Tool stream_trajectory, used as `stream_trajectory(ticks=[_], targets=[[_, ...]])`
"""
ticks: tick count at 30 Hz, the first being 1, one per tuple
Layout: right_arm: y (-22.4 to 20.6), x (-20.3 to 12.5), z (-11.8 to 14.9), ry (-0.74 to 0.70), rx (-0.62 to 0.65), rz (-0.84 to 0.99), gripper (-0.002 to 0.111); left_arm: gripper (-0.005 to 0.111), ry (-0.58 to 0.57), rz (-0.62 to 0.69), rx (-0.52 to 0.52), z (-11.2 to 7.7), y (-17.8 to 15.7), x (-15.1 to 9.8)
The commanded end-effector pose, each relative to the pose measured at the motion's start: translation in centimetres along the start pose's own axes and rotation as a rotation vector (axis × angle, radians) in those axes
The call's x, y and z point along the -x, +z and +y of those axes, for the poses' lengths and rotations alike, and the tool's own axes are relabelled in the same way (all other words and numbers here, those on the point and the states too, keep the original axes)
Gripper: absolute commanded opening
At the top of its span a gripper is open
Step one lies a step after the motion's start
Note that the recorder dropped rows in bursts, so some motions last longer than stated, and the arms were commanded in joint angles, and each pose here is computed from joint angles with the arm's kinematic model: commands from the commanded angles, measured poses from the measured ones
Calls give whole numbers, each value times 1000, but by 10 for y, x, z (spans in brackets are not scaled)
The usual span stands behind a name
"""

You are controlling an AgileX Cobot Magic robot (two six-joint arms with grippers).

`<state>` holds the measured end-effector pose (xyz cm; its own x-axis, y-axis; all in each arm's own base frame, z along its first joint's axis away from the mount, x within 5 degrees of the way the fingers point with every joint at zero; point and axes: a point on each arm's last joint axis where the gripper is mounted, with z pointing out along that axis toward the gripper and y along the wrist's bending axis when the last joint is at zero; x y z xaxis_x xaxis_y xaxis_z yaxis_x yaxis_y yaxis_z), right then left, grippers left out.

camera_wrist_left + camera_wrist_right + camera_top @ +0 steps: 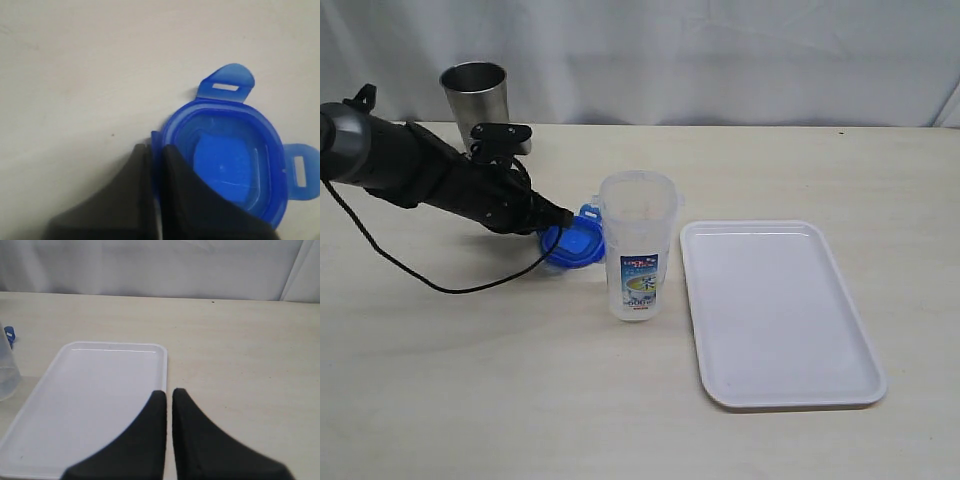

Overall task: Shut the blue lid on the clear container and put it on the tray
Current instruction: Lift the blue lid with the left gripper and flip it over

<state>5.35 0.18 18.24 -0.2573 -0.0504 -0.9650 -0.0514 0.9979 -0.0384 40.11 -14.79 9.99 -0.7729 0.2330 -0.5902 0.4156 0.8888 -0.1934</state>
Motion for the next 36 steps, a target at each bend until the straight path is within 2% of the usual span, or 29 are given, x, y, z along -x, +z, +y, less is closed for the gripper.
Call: stream_trajectory(ticks=[1, 10, 17, 21, 24, 31, 36], targets=[[0, 0, 0, -1, -3, -3, 4, 0, 40, -15, -30, -7, -16, 8], [0, 0, 0, -1, -3, -3, 4, 0, 173, -85, -21, -16, -54, 31], [0, 0, 0, -1, -3, -3, 4, 0, 258, -180, 1, -25, -95, 52], [0, 0, 0, -1, -3, -3, 4, 0, 306, -257, 57, -27, -119, 64], [0, 0, 0, -1, -3, -3, 4, 0, 418, -323, 140, -30, -138, 73], [0, 0, 0, -1, -3, -3, 4, 0, 610, -460, 228, -67, -150, 86], [0, 0, 0, -1, -3, -3, 4, 0, 662, -517, 259, -79, -151, 89]])
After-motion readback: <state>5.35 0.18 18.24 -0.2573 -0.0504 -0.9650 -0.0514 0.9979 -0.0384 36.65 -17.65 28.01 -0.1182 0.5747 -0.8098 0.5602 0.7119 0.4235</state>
